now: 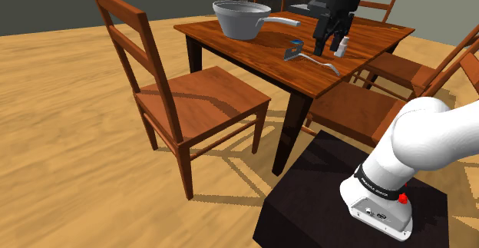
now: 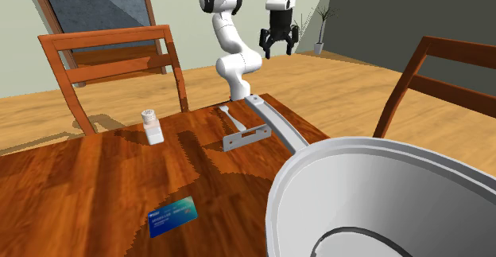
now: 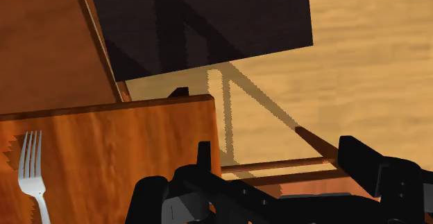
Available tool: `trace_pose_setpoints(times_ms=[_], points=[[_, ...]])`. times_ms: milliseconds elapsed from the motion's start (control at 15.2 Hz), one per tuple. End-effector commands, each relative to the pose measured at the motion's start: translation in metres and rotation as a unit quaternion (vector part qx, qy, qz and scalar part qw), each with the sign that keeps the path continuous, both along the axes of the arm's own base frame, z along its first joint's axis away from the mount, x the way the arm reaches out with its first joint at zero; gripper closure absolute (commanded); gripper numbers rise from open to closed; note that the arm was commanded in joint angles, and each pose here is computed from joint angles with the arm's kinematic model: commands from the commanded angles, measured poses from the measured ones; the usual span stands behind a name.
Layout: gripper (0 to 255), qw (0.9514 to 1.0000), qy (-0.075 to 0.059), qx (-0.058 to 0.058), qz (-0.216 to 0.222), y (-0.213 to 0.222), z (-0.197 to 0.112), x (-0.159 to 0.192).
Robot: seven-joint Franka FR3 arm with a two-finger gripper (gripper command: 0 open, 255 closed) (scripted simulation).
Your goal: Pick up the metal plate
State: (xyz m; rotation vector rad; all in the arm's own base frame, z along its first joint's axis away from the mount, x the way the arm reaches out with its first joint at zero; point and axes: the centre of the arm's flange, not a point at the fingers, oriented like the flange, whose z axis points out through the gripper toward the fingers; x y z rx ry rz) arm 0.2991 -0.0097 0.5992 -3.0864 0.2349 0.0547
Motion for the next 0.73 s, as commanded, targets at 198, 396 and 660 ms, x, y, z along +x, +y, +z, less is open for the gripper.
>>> trace_pose_setpoints(times_ms=[198,396,660], points=[[0,0.9966,0.002,-0.003,0.082,-0.035,-0.012,0.009],[0,0.9864,0.004,-0.006,0.164,-0.068,-0.024,0.024],[0,0.9625,0.006,-0.01,0.271,-0.107,-0.039,0.052]])
